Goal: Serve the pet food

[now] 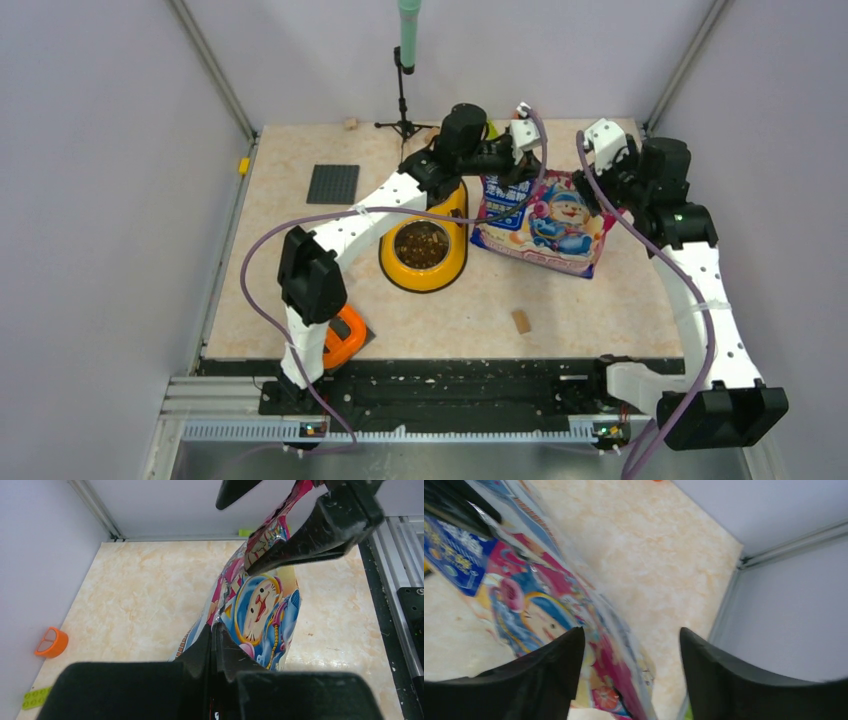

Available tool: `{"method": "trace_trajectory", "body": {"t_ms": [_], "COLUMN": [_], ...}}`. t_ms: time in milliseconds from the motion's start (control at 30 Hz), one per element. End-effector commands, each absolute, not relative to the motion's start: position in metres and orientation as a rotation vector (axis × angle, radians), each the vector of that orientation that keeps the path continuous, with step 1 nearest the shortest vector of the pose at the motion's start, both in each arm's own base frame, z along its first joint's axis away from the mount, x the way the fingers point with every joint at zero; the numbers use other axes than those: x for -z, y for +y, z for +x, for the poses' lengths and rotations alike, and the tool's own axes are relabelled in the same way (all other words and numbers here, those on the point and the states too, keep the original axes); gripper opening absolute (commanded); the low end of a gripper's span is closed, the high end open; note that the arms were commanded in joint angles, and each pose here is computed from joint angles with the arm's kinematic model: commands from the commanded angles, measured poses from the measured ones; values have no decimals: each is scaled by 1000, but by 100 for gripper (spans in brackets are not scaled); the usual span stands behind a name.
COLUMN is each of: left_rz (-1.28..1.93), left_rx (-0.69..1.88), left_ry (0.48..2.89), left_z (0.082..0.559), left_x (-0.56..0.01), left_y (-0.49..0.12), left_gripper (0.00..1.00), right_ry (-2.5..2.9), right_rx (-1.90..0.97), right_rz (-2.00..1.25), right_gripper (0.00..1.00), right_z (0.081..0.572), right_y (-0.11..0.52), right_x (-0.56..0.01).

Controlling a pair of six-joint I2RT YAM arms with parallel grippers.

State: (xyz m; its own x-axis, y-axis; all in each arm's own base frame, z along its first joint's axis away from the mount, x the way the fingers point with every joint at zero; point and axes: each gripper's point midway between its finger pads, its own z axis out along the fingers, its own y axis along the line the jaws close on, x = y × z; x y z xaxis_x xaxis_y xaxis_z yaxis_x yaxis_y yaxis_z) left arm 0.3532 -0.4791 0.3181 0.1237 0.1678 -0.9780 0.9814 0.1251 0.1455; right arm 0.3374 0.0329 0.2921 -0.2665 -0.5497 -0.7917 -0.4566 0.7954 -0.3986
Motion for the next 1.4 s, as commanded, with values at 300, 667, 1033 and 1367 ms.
{"method": "trace_trajectory", "body": {"t_ms": [300, 667, 1033, 1367], "left_rz": [1250, 1314, 1191, 1027], "left_rx": [876, 697, 526, 461], "left_ry": [1349, 1389, 1410, 1391], "left_z": [362, 375, 410, 429], "left_x": [-321, -303, -300, -324], "left_y": [-454, -436, -429, -421], "left_gripper": [0, 72, 50, 0], "right_ry": [1881, 1841, 1840, 1821], "right_rx": [321, 354, 334, 399], "right_rz": [-582, -593, -638, -646], "right_gripper": [62, 0, 0, 0], "right_z": [338, 333, 334, 322], "right_y": [-11, -13, -9, -16], "right_x": [-322, -323, -316, -312]}}
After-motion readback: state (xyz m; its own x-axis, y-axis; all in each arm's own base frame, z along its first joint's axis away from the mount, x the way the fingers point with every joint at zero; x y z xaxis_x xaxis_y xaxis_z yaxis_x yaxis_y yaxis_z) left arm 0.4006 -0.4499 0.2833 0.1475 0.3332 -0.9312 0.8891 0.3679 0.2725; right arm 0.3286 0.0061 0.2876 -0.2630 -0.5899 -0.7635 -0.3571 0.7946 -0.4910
